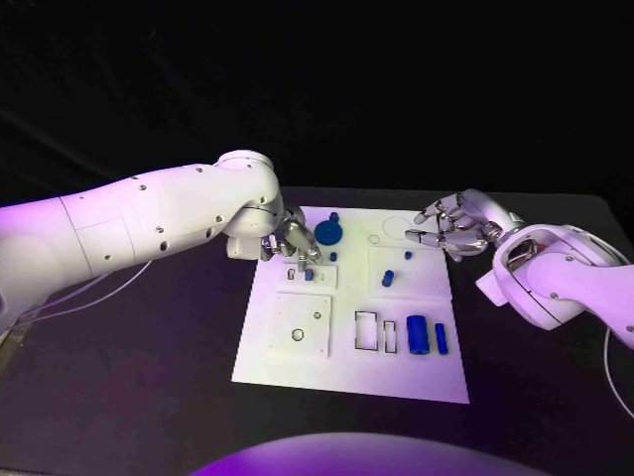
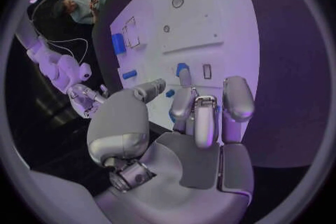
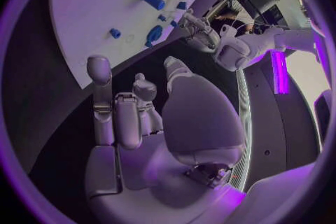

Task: Assemble the parts on the task board

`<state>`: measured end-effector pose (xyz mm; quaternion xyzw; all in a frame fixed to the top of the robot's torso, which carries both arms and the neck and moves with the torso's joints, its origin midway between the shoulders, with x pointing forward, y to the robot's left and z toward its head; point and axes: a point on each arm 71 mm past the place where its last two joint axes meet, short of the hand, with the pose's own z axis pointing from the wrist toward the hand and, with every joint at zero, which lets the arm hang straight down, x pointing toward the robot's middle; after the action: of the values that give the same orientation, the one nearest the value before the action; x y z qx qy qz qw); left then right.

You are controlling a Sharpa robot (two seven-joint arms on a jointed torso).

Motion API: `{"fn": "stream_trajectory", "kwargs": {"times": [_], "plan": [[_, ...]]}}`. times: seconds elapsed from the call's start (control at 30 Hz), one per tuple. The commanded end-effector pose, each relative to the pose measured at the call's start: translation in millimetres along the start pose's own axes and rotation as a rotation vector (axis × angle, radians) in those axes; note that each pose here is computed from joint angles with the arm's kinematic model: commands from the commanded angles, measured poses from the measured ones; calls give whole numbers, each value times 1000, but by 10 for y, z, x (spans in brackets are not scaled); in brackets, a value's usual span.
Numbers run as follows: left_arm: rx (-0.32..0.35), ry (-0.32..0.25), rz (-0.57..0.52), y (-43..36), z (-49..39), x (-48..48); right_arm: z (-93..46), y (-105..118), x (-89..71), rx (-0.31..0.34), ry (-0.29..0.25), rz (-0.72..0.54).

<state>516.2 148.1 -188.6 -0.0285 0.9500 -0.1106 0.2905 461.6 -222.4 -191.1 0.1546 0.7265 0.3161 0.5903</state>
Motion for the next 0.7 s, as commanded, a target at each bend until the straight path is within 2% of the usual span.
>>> {"fn": "stream_trajectory", "kwargs": {"times": [0.03, 0.23, 0.37, 0.4, 0.5, 0.7], "plan": [[50, -157, -112, -23, -85, -63, -5, 1, 14, -15, 10, -16], [132, -333, -223, 68, -250, -66, -18, -22, 12, -13, 5, -16], [195, -433, -304, 154, -311, 49, -27, -46, 1, -8, 0, -16], [202, -444, -313, 162, -316, 63, -28, -49, 0, -8, 0, -16], [250, -513, -372, 217, -353, 193, -35, -71, -4, -3, -2, -16], [278, -571, -399, 288, -383, 390, -39, -94, -6, 4, -3, -16]]}}
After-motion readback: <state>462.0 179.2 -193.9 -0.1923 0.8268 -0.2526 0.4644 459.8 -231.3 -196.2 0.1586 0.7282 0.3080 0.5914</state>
